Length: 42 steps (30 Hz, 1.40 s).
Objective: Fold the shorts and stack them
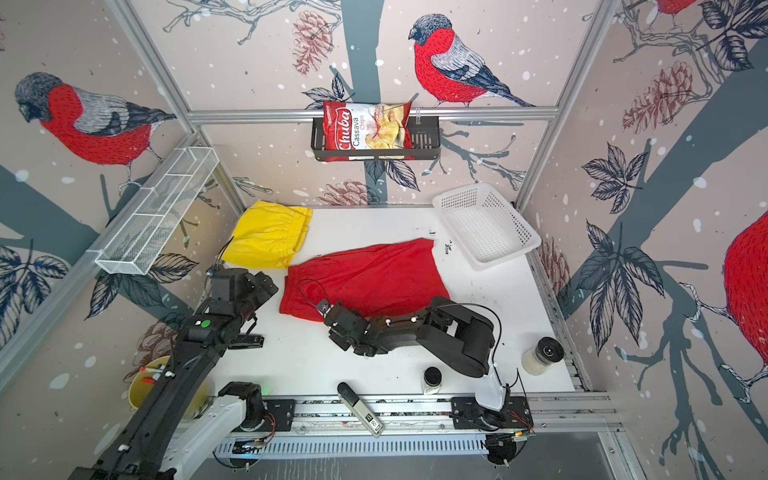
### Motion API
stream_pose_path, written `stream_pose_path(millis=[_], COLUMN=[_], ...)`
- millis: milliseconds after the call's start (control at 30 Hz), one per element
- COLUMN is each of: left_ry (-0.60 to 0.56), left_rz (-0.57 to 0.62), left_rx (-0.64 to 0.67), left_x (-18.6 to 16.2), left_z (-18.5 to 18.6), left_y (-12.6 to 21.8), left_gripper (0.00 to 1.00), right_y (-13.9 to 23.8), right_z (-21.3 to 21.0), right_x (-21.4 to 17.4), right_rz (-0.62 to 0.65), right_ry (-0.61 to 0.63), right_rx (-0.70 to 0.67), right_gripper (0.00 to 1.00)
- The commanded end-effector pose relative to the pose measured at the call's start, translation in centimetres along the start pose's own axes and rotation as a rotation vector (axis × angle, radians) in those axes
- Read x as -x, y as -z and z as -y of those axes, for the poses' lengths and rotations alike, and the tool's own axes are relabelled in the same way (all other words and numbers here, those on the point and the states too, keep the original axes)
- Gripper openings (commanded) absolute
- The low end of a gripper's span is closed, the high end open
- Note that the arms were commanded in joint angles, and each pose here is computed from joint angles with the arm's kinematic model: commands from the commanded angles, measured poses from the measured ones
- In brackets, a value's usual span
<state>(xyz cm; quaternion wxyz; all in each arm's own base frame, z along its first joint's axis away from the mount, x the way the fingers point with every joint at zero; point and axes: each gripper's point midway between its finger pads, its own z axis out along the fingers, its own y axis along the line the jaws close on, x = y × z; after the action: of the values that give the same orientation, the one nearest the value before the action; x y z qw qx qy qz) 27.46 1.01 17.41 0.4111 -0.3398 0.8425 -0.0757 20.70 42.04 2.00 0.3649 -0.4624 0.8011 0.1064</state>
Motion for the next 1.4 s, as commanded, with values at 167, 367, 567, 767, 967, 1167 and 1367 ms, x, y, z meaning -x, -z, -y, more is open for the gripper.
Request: stream_pose_path(millis=[167, 367, 567, 767, 967, 1167, 1367], left_ry=[0.018, 0.021, 0.053, 0.065, 0.069, 0.076, 0.086], left_rz=[-0.074, -0.061, -0.071, -0.082, -0.084, -0.1, -0.145], left_rx=[-0.029, -0.013, -0.022, -0.016, -0.007, -0.012, -0.027], left_x=[-1.5, -0.9, -0.4, -0.5, -0.5, -1.0, -2.4], left_z=[0.6, 0.0, -0.3, -0.8, -1.3, -1.4, -1.5], left_y=[-1.7, -1.6, -1.7, -1.9, -2.0, -2.5, -3.7], left_gripper=[0.93, 0.94, 0.94, 0.93, 0.93, 0.92, 0.91], right_y=[1.7, 3.1, 1.5, -2.4, -5.2, -4.3, -1.0], right_z=[5.8, 6.0, 4.6, 2.6, 1.2, 2.7, 4.5], right_x=[-5.5, -2.3, 3.8, 6.5, 5.3, 1.8, -2.9], right_rz=[-0.127, -0.049, 0.081, 0.122, 0.07, 0.004, -0.057], right_ry=[-0.061, -0.021, 0.06, 0.115, 0.121, 0.016, -0.041], right_rx=[-0.195, -0.21, -0.191, -0.143, -0.071, -0.037, -0.075], right_gripper=[0.02, 0.36, 0.86, 0.94, 0.71, 0.16, 0.2])
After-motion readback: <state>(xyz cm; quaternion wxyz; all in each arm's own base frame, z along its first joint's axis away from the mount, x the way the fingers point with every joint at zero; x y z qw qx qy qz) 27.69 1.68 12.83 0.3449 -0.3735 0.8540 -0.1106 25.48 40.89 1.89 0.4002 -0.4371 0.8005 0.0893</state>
